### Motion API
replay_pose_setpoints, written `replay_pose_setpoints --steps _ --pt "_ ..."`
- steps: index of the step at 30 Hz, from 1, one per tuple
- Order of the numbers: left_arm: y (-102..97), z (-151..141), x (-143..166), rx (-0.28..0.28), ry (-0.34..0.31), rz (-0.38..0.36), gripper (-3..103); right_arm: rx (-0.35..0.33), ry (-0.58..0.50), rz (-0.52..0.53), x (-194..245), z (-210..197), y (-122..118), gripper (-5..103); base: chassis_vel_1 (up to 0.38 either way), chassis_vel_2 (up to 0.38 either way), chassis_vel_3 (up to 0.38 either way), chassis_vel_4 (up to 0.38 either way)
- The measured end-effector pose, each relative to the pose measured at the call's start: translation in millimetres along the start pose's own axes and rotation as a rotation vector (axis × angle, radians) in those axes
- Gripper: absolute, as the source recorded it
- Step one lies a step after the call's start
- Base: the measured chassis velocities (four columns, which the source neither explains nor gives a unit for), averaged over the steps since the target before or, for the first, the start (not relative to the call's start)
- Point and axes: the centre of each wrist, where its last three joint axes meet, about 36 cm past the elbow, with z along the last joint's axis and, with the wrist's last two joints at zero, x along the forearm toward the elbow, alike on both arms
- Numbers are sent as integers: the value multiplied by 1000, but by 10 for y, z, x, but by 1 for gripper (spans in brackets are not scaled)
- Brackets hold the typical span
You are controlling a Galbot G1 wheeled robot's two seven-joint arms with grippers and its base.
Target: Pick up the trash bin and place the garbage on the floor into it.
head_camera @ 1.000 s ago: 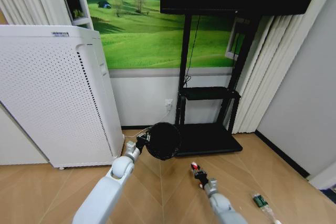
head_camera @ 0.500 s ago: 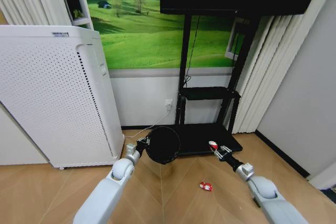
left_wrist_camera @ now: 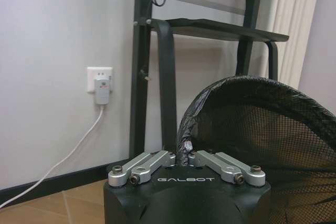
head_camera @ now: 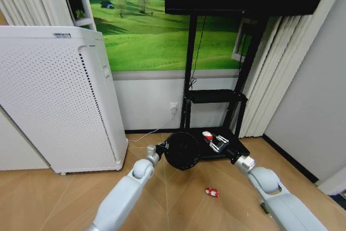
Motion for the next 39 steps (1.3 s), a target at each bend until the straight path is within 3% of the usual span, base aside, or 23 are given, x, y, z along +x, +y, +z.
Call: replay_pose_setpoints --steps 8,10,12,14,17,21,28,29,32,34,36,39 --pt "-326 33 -230 19 7 46 4 -37 46 -52 -129 94 335 31 0 0 0 0" --pt "-385 32 -259 24 4 51 4 -36 64 -49 -124 147 364 28 0 0 0 0" --pt "-424 28 -275 27 1 57 4 -37 82 -48 -110 193 373 32 0 0 0 0" --pt "-473 15 -293 26 -2 65 4 -44 112 -42 -72 294 375 42 0 0 0 0" --pt "-487 1 -294 24 -6 69 4 -49 130 -25 -33 371 344 48 0 0 0 0" --pt "-465 -13 -275 18 -10 68 4 -53 142 1 9 405 308 65 0 0 0 0" --pt "-407 13 -214 21 -12 56 4 -97 135 91 16 206 343 91 0 0 0 0" --pt "-407 13 -214 21 -12 56 4 -97 135 91 16 206 343 91 0 0 0 0" --pt "-327 17 -168 18 -14 41 4 -150 122 154 65 26 350 99 0 0 0 0" --pt "-194 11 -94 8 -20 20 4 -265 138 241 174 -134 363 100 0 0 0 0" --pt "-118 -5 -47 4 -26 11 4 -342 182 290 267 -101 416 100 0 0 0 0" --pt "-80 -11 -7 7 -31 4 4 -400 243 337 371 36 526 100 0 0 0 0"
